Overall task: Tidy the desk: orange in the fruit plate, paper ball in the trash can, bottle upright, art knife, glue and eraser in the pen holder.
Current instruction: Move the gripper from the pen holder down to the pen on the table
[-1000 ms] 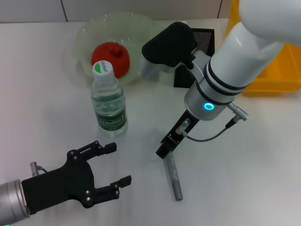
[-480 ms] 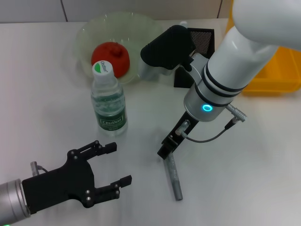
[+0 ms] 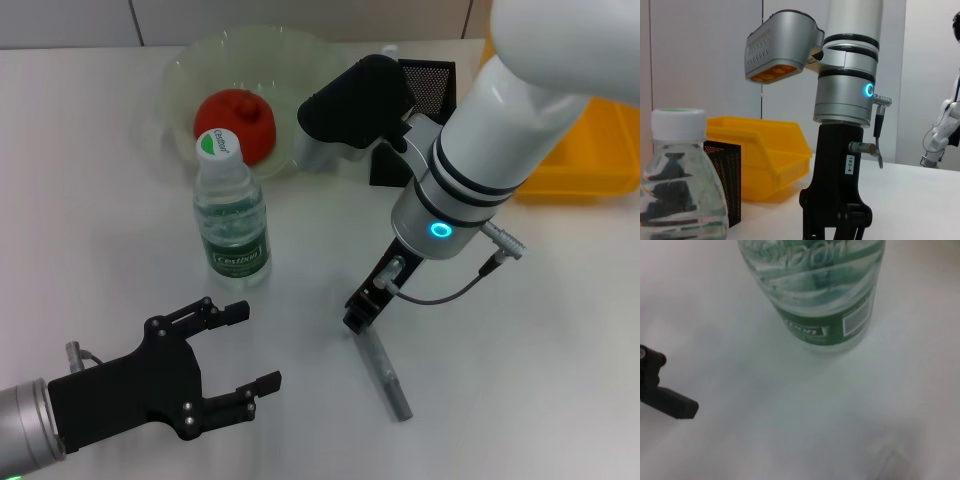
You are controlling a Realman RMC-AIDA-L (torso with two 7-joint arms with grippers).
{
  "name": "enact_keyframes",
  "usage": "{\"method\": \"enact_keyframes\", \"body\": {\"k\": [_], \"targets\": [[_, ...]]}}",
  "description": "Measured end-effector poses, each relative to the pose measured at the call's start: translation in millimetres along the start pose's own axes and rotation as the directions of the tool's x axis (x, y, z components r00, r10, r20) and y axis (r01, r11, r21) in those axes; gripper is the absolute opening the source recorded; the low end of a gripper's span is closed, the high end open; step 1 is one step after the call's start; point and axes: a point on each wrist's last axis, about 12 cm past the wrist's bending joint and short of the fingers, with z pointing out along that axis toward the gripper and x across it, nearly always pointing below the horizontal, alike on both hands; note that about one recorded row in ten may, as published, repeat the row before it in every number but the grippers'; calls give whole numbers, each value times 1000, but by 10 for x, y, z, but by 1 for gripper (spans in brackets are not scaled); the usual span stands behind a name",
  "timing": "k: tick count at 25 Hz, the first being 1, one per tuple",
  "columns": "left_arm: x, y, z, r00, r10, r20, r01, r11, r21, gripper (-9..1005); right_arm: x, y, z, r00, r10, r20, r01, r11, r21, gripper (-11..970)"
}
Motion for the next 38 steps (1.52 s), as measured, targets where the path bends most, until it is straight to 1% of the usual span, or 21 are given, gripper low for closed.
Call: {"method": "enact_keyframes", "body": {"k": [2, 7, 19, 22, 32, 37, 38], "targets": [[2, 0, 1, 1000, -1, 0, 1, 1000, 0, 798, 11, 1, 1, 1000, 3, -10, -3, 1000, -2, 421], [-1, 7, 4, 1000, 2, -2, -2, 1000, -1, 799, 29, 4, 1, 1000, 5, -27, -5, 1000, -5, 318], [-8, 20, 23, 1000, 7, -3, -7, 1000, -2, 798, 55, 5, -6, 998, -2, -57, 1, 1000, -4, 195], [-16, 33, 37, 1000, 10, -2, -10, 1000, 1, 799, 58, -10, 4, 998, 2, -68, -2, 1000, -1, 85], [-31, 49, 54, 1000, 13, 0, -13, 1000, 4, 796, 72, -3, -19, 998, -17, -69, 17, 1000, 7, 65], [-35, 49, 68, 1000, 13, 2, -13, 1000, 6, 795, 76, -7, -22, 997, -16, -70, 17, 1000, 9, 64], [-35, 49, 68, 1000, 13, 2, -13, 1000, 6, 795, 76, -7, -22, 997, -16, -70, 17, 1000, 9, 81]]}}
